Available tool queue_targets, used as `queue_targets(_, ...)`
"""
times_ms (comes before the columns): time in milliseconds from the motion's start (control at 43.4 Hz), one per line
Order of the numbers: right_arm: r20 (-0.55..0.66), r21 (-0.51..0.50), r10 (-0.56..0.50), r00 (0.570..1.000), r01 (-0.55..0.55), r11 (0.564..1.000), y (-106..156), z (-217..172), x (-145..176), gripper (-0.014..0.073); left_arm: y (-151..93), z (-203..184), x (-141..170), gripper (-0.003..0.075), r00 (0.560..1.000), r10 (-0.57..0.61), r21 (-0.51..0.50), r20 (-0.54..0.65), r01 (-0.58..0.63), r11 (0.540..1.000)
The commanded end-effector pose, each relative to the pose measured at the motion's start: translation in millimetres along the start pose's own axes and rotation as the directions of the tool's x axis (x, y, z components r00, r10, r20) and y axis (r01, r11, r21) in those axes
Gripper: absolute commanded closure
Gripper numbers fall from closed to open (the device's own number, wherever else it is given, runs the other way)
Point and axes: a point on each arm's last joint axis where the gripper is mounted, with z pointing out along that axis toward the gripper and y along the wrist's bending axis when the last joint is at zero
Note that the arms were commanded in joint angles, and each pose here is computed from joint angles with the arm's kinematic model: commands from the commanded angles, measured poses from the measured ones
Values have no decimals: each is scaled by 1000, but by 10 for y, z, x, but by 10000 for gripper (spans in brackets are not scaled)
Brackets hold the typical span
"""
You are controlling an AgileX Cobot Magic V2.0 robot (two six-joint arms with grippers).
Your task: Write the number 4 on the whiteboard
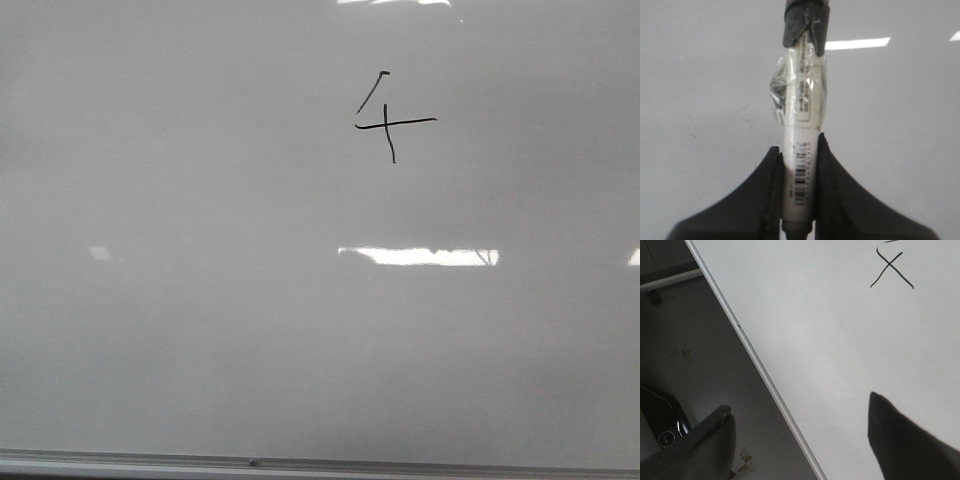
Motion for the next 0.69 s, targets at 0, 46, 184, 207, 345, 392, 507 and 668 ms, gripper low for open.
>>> queue_targets(0,81,60,6,997,-11,998,-59,-93,-112,26,-3,58,-41,709,980,-25,41,197,17,999)
queue_targets(46,82,61,6,997,-11,998,-60,-93,-113,26,3,120,27,709,980,-29,45,196,20,999)
queue_targets(184,85,64,6,996,-11,998,-62,-93,-115,26,37,307,135,709,984,-36,42,176,29,999)
queue_targets(207,85,64,6,996,-11,998,-62,-93,-115,26,37,339,150,709,984,-38,44,172,30,999)
queue_targets(345,85,64,6,996,-11,998,-62,-93,-115,26,30,529,253,709,988,-45,59,148,36,998)
queue_targets(392,85,64,6,996,-11,998,-62,-93,-115,26,27,578,279,709,988,-48,65,148,38,997)
queue_targets(507,85,63,6,996,-12,998,-62,-93,-116,26,14,702,327,709,982,-57,86,177,43,995)
queue_targets(668,86,63,7,996,-12,998,-61,-93,-116,26,0,835,388,709,974,-71,111,215,48,993)
